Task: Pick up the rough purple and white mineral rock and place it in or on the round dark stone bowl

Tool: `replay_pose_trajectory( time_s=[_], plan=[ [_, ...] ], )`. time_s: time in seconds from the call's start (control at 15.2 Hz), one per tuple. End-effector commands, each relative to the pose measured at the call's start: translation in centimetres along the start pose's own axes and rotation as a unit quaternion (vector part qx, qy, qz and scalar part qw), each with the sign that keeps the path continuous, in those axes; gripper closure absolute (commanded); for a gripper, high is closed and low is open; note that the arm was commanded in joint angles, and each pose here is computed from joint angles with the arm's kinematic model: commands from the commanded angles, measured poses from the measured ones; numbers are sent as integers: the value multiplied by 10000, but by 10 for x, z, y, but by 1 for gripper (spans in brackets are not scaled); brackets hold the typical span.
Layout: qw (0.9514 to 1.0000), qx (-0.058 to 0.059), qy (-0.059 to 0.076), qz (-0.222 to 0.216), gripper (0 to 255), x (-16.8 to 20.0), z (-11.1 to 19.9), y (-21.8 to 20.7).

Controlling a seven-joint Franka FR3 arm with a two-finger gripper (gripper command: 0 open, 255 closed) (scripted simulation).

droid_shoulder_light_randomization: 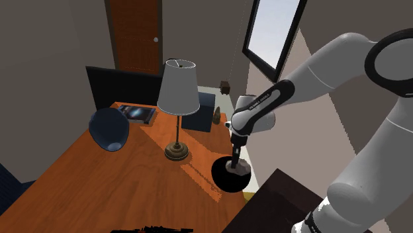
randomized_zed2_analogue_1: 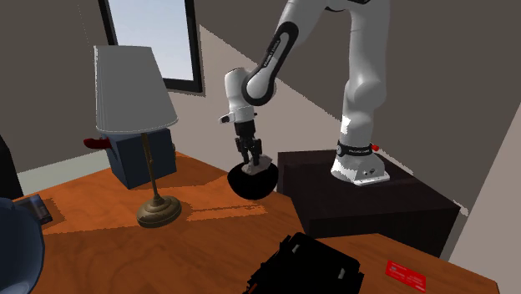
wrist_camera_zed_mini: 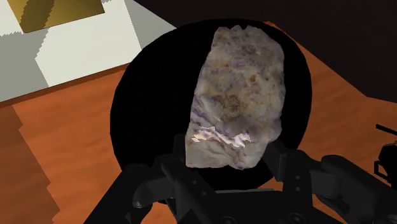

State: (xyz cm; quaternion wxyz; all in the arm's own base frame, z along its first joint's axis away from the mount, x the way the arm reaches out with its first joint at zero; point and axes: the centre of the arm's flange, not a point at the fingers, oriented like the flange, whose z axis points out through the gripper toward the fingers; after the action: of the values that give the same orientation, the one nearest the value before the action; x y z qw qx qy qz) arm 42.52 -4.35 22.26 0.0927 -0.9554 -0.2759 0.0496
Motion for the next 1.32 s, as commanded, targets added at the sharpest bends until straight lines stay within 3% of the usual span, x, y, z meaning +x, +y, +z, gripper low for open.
replay_pose_trajectory(
  time_s=[0.0, 0.46, 0.53, 0.86, 1.12, 1.25],
  plan=[
    [10000, 1, -1, 0, 255, -1, 7, 2],
    [10000, 1, -1, 0, 255, -1, 7, 2],
    [10000, 1, -1, 0, 0, -1, 7, 2],
    [10000, 1, -1, 0, 0, -1, 7, 2],
    [10000, 1, -1, 0, 0, -1, -43, 2],
    [10000, 1, -1, 0, 0, -1, -43, 2]
  ],
)
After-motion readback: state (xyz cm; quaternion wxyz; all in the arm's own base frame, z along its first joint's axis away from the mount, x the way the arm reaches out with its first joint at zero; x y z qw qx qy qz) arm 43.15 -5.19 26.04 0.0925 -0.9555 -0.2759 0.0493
